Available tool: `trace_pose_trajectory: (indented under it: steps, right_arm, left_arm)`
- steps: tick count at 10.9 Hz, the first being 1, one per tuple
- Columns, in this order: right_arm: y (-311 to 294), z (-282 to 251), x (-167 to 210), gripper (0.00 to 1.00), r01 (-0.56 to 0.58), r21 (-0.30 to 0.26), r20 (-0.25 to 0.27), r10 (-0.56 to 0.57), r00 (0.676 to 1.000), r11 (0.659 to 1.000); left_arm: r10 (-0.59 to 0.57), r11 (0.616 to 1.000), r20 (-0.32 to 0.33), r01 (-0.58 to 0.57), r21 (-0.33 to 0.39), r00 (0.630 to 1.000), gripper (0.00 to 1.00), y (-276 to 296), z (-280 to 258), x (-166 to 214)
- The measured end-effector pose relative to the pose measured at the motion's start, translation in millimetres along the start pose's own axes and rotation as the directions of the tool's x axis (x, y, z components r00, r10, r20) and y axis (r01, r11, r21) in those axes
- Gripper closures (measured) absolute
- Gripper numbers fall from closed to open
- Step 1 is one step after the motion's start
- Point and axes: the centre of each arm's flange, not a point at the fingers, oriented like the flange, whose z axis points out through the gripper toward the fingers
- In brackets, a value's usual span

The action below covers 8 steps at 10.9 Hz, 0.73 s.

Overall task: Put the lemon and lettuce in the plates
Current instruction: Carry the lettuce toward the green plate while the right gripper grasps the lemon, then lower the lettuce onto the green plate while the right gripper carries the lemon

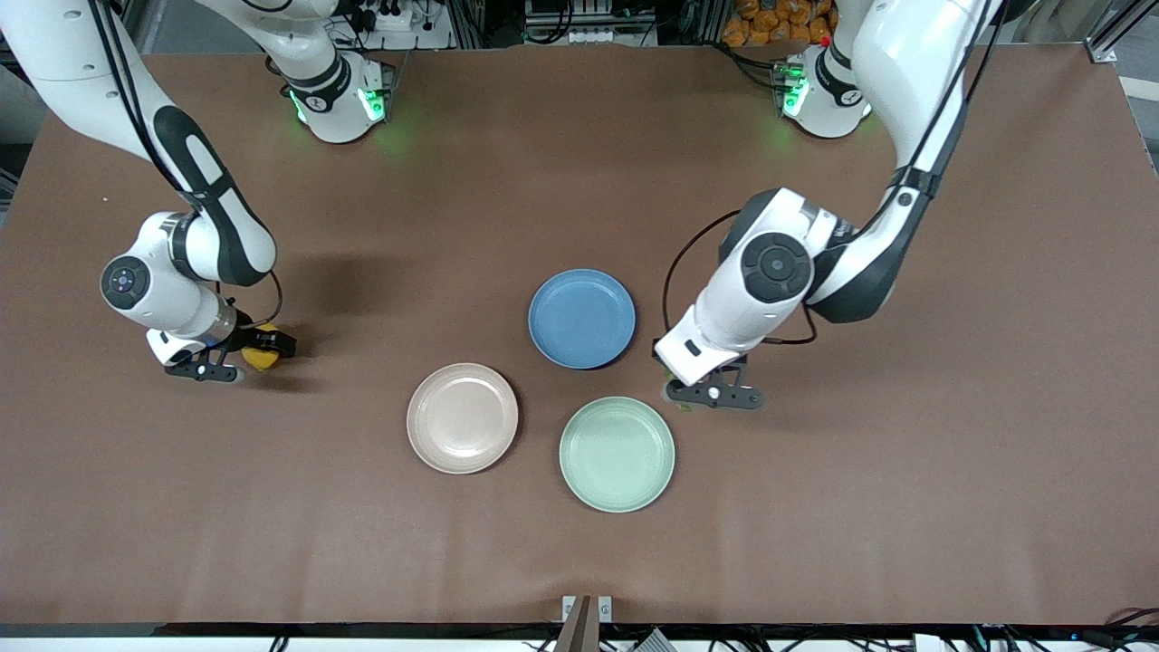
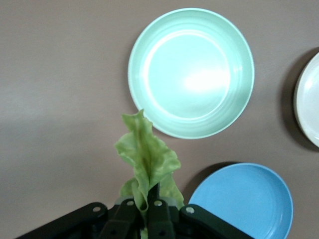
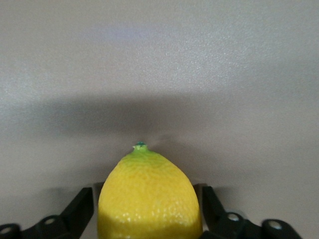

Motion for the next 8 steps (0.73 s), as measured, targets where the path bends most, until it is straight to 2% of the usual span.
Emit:
trace_pose_trajectory:
  steps: [2,3,5,8]
  right_arm:
    - [1.0,-0.2,0.4,0.32,-0.002,-0.001,-0.001,0.002,1.0,1.0]
    - [1.2,0.3,0.2,0.38,-0.002,0.0,0.0,0.002,1.0,1.0]
    - [1.4,0.5,0.0,0.38,-0.002,0.0,0.006,0.002,1.0,1.0]
    - [0.9,-12.3,11.9,0.38,-0.001,0.0,0.069,0.001,0.998,1.0]
  left_arm:
    - [0.007,0.999,-0.05,-0.009,-0.043,0.999,0.97,9.4,27.0,4.2]
    - [0.016,0.998,-0.074,-0.021,-0.06,0.997,0.97,15.8,38.7,4.4]
    - [0.049,0.995,-0.131,-0.06,-0.076,0.99,0.97,26.0,59.4,4.7]
    - [0.151,0.983,-0.202,-0.169,-0.077,0.968,0.97,20.4,80.5,11.8]
